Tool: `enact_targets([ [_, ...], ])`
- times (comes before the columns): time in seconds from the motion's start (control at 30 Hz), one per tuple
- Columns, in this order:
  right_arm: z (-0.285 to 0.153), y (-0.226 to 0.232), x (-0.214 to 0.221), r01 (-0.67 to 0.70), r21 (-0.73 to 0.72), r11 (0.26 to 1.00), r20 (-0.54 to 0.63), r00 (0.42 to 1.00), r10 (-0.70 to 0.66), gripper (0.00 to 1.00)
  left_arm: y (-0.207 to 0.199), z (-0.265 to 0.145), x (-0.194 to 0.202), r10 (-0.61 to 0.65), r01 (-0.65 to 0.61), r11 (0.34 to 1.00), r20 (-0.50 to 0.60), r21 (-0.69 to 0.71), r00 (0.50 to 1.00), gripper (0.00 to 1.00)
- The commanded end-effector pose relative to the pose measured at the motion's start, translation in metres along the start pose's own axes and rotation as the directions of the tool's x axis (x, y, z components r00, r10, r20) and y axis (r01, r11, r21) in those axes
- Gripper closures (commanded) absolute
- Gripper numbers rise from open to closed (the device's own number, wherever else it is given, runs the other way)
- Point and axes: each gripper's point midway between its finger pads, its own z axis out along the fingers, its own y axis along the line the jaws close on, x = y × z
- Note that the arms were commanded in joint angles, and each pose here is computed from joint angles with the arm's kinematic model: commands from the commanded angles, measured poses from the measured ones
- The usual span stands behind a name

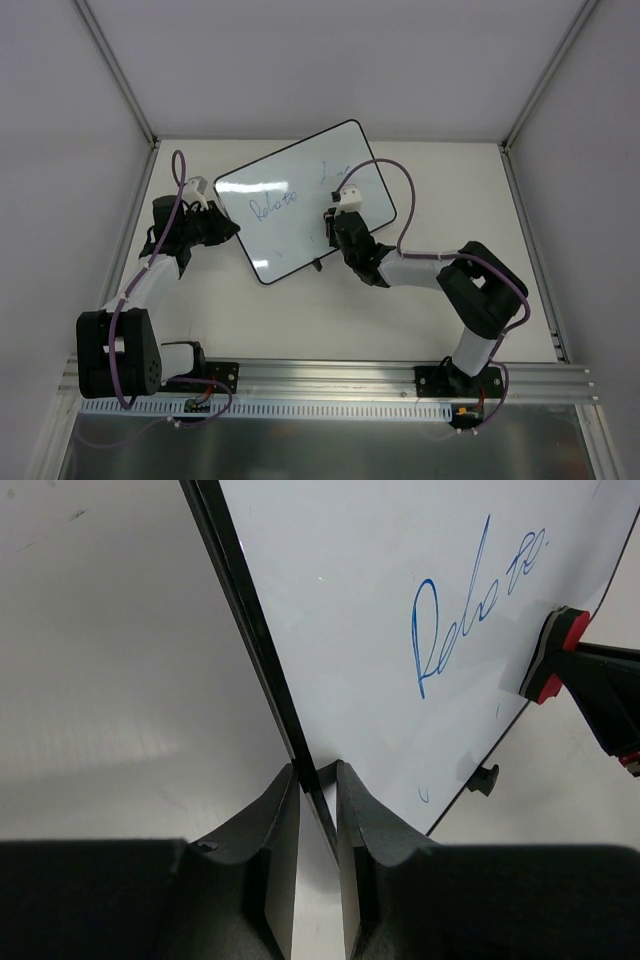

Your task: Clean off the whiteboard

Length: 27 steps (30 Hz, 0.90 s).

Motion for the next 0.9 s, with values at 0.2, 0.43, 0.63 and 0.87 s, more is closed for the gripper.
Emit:
enact_targets([
  [0.2,0.005,0.055,0.045,0.159,-0.123,0.980,-0.106,0.979,-0.172,1.00,-0.028,0.001,0.020,0.015,-0.007,0.995,-0.083,0.099,0.996,1.00],
  [0.43,-0.016,0.139,0.066,0.154,-0.325,0.933,-0.097,0.976,-0.194,1.00,-0.034,0.003,0.025,0.021,-0.011,0.994,-0.097,0.108,0.995,1.00],
  [0.63,-0.023,0.157,0.080,0.148,-0.351,0.924,-0.108,0.974,-0.197,1.00,-0.035,0.003,0.026,0.023,-0.012,0.994,-0.098,0.106,0.995,1.00],
  [0.87,-0.010,0.101,0.078,0.127,-0.195,0.973,-0.124,0.980,-0.153,1.00,-0.033,0.002,0.023,0.036,-0.029,0.996,-0.086,0.088,0.996,1.00],
])
